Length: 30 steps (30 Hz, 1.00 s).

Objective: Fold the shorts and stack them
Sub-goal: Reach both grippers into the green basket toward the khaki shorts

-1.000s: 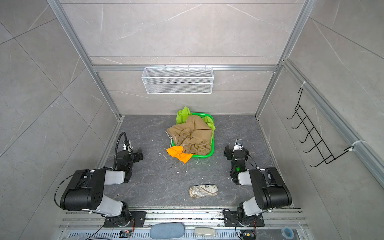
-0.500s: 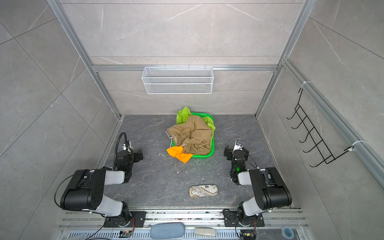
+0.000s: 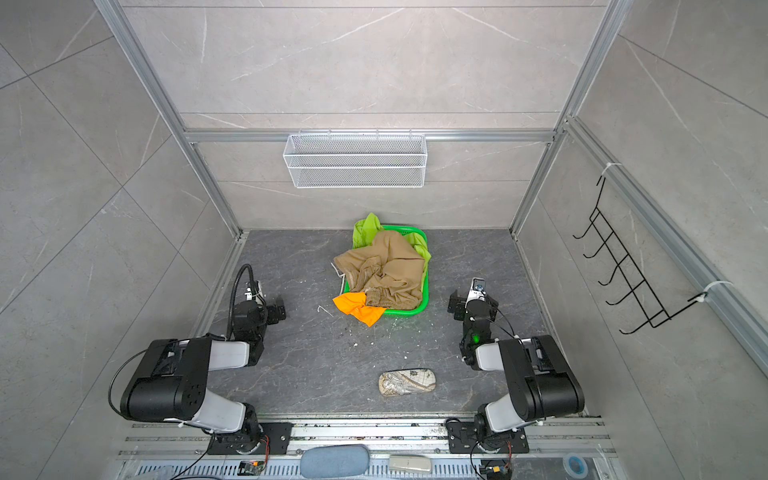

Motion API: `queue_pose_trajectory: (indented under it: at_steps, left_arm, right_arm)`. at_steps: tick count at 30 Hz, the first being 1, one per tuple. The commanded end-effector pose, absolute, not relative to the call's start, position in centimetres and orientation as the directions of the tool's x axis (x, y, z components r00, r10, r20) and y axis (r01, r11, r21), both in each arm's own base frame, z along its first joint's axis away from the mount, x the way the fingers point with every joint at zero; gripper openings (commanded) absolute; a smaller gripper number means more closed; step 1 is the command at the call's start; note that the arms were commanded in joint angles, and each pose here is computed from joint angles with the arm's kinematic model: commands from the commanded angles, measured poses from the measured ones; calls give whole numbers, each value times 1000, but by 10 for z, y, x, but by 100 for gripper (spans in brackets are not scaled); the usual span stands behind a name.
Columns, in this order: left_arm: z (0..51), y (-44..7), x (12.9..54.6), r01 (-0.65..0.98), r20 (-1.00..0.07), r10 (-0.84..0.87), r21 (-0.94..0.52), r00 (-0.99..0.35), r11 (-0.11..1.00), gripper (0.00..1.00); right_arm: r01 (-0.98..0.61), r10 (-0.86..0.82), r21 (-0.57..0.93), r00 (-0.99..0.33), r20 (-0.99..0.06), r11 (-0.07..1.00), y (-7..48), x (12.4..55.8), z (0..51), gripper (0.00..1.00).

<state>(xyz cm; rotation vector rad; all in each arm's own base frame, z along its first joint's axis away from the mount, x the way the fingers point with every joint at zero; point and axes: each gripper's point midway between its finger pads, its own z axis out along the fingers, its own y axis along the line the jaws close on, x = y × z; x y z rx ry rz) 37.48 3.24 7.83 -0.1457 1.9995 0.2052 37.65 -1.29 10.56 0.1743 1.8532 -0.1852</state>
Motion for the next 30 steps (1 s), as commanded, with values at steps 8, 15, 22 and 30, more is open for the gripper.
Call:
queue_pose_trajectory:
  at_steps: [8,15,22,30]
  left_arm:
    - [191,9,374,-222,-840,-151,-38,-522,974,100]
    - [196,-37,368,-186,-710,-510,-487,-485,854,100]
    - [176,-106,404,-128,-571,-532,-597,-625,792,100]
    - [166,-203,456,31,-473,-451,-715,-757,698,100]
  right_arm:
    - [276,187,169,-40,-981,946,-16,346,196,99]
    - [24,308,312,-244,-919,950,38,356,221,99]
    - [87,252,247,-566,-785,965,72,355,202,99]
    - [85,291,312,-648,-704,946,100,347,176,99]
